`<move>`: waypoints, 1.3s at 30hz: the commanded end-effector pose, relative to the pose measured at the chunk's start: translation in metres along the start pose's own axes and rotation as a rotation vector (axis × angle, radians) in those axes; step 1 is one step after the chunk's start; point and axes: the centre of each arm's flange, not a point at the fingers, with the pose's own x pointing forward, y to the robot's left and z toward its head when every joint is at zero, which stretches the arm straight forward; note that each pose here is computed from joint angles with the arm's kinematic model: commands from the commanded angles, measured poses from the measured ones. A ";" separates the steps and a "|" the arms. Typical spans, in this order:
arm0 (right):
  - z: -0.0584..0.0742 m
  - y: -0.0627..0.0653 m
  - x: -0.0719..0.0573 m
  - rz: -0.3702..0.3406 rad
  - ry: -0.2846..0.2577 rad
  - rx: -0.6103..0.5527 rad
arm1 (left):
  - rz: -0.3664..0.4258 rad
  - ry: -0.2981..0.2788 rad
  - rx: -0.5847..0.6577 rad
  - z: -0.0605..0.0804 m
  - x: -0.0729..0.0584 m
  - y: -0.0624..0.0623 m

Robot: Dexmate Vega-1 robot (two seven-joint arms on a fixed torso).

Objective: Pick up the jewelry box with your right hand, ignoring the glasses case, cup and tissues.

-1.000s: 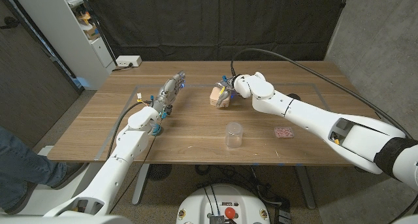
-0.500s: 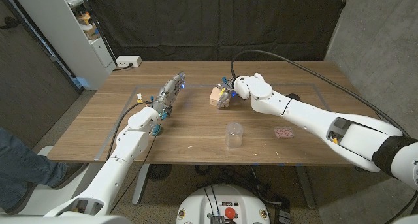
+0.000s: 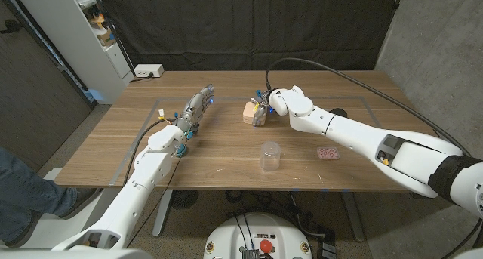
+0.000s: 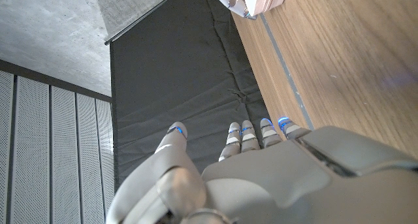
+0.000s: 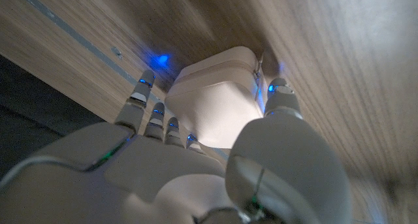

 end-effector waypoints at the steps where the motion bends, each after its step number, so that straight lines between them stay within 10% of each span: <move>1: 0.002 0.003 0.003 -0.033 0.009 -0.035 | 0.001 0.004 0.001 0.001 0.001 -0.003; 39: 0.001 -0.005 -0.006 -0.076 0.023 -0.063 | -0.009 0.004 -0.001 0.003 0.009 -0.005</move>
